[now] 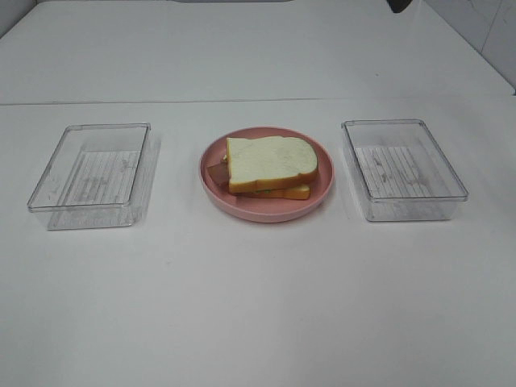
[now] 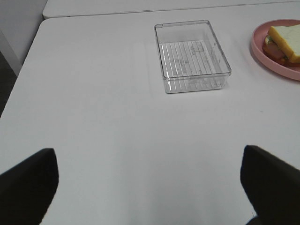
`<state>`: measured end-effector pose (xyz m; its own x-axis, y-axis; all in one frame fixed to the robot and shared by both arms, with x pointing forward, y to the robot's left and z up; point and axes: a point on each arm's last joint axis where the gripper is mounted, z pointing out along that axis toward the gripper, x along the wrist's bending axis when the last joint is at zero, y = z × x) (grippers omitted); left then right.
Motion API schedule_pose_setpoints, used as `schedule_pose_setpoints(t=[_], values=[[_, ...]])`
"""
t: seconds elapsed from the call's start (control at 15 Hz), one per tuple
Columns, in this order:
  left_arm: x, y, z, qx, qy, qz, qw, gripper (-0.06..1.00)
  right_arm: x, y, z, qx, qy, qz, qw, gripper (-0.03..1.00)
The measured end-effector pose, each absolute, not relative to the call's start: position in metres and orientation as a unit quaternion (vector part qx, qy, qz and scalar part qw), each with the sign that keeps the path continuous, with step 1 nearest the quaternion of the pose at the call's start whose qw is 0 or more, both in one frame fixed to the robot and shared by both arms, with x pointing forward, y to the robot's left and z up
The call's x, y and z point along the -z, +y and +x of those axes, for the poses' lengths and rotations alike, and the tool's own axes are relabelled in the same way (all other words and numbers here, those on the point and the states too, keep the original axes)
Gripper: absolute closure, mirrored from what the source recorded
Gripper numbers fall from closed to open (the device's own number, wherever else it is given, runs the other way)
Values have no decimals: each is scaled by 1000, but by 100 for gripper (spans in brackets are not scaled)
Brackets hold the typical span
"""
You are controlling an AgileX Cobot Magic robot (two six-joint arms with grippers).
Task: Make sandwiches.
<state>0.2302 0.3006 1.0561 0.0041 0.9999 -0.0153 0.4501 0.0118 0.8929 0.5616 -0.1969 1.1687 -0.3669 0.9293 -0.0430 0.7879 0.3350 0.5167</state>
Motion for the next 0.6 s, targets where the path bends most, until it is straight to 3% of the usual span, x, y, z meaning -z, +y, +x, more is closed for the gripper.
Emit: schedule_pose_setpoints(t=[0.2, 0.6], values=[[-1056, 301, 230, -365, 604, 600, 376, -3, -1164, -208, 527, -198, 802, 540, 158, 12], [-1056, 301, 230, -365, 604, 600, 376, -3, -1107, -240, 436, -127, 799, 575, 121, 12]])
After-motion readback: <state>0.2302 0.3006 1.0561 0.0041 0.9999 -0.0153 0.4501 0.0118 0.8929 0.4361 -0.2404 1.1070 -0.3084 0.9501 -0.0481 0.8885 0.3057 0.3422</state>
